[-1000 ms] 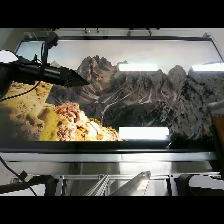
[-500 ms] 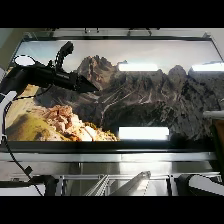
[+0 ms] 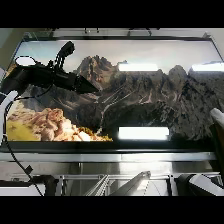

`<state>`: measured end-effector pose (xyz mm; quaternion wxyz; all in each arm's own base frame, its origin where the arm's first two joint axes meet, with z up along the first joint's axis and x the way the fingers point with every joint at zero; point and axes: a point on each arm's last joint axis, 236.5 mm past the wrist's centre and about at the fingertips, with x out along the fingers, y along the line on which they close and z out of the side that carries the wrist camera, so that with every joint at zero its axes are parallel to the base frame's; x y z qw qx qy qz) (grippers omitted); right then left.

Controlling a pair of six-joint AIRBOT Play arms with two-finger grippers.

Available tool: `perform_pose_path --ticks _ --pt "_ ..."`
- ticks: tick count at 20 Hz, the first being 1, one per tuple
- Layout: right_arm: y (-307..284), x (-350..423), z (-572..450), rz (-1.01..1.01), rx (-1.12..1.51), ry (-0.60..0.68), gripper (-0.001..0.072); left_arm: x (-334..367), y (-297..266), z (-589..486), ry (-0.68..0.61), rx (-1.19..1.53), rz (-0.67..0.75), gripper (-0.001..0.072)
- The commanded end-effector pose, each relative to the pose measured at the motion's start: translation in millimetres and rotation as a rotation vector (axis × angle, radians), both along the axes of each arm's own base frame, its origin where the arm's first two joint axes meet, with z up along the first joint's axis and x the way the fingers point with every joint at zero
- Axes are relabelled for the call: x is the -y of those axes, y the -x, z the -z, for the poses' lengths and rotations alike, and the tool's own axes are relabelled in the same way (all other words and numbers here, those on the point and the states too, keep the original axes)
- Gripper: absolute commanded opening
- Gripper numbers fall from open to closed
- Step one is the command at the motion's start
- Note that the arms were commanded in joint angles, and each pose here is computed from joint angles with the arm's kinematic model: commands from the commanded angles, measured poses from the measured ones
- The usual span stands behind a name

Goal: Fold the shirts.

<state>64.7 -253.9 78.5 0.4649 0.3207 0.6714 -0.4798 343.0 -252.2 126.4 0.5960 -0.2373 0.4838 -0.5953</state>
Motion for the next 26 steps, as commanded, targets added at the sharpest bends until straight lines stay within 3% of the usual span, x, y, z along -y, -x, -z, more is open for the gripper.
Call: perform_pose_path --ticks 1,4,6,7,12,16,17,19,20,21,26 --pt "49.6 -19.9 35.8 0.143 -0.068 -0.098 0.0014 0.2 1.7 -0.6 0.003 -0.001 0.007 0.0017" --pt "61.7 -10.3 60.4 0.130 -0.047 -0.081 0.0047 0.8 2.1 -0.5 0.003 -0.001 0.009 0.0017" --pt "61.0 -0.4 67.5 0.120 -0.032 -0.050 0.0562 4.2 4.2 -0.3 0.002 -0.001 0.017 0.0017" --pt "60.5 1.1 67.6 0.118 -0.029 -0.043 0.0610 4.3 4.4 -0.4 0.002 -0.001 0.018 0.0017" --pt "33.5 4.4 58.6 0.131 0.088 -0.037 0.0550 12.8 9.9 -0.6 0.003 -0.004 0.037 0.0017" --pt "-92.2 2.9 15.5 0.125 0.625 -0.077 0.0544 12.9 10.6 -0.8 0.003 -0.005 0.040 0.0017" --pt "-128.9 -1.5 -7.2 0.087 0.789 -0.099 0.0482 12.4 12.5 -1.6 0.004 -0.010 0.047 0.0016" --pt "-194.7 -19.4 -53.1 -0.042 1.080 -0.133 0.0226 8.0 14.4 -10.3 0.006 -0.005 0.067 0.0015" --pt "-216.4 -33.0 -66.4 -0.104 1.153 -0.157 0.0171 4.4 11.5 -19.4 0.008 0.013 0.067 0.0006" --pt "-236.0 -54.2 -74.3 -0.201 1.196 -0.197 0.0035 -1.4 5.3 -31.3 0.007 0.035 0.054 0.0006" --pt "-281.6 -189.5 -78.9 -0.653 1.180 -0.401 0.0014 -36.8 -6.3 -80.7 -0.010 0.088 -0.108 0.0006"
